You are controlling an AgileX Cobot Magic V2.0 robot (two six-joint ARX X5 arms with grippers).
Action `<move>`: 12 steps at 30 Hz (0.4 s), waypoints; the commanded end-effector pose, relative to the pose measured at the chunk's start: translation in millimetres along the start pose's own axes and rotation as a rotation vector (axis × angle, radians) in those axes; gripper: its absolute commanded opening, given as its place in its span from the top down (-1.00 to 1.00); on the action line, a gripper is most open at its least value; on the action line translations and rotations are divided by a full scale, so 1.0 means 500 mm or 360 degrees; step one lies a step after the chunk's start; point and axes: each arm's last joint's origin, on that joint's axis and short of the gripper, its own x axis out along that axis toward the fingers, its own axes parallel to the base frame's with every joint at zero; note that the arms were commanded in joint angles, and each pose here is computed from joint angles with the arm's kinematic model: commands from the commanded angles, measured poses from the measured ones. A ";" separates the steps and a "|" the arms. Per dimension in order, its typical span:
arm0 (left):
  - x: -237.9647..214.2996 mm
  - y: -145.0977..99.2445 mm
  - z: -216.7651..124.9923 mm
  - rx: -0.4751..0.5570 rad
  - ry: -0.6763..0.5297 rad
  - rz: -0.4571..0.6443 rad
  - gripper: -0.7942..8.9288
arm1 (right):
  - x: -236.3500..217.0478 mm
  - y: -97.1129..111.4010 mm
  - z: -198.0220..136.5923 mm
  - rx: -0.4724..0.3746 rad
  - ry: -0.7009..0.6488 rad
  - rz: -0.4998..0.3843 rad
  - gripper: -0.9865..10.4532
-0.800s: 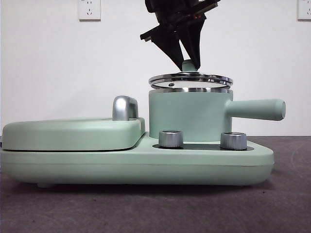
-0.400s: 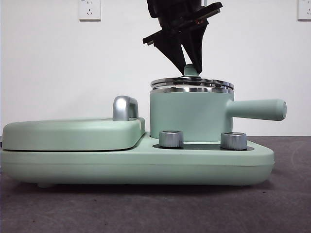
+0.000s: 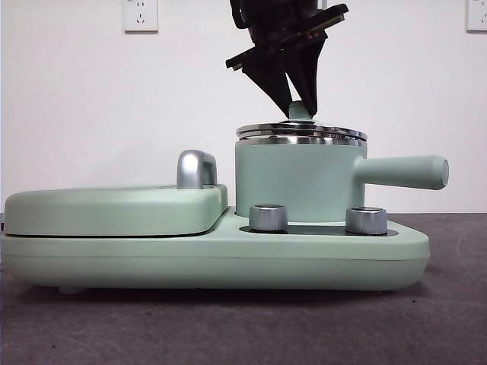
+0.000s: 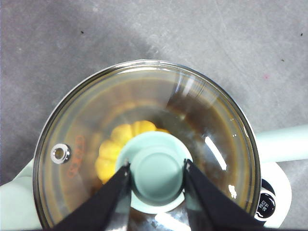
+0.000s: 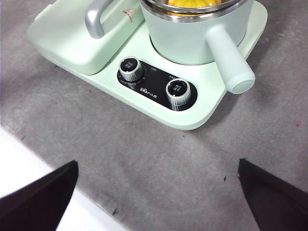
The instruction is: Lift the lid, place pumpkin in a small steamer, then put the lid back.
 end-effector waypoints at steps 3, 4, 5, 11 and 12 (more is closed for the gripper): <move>0.021 -0.021 0.009 0.0058 -0.0028 -0.0028 0.82 | -0.004 0.002 0.005 0.0007 -0.0024 0.0011 -0.13; 0.022 -0.024 0.009 0.0063 -0.0029 -0.0031 0.82 | -0.004 0.003 0.005 0.0008 -0.0024 0.0012 -0.13; 0.022 -0.029 0.009 0.0069 -0.0030 -0.0035 0.82 | -0.004 0.003 0.005 0.0007 -0.0024 0.0011 -0.13; 0.023 -0.049 0.008 0.0109 -0.0012 -0.0054 0.82 | -0.004 0.003 0.006 0.0006 -0.0034 0.0013 -0.13; 0.024 -0.046 0.006 0.0102 0.0004 -0.0052 0.82 | -0.004 0.003 0.006 0.0006 -0.0033 0.0013 -0.13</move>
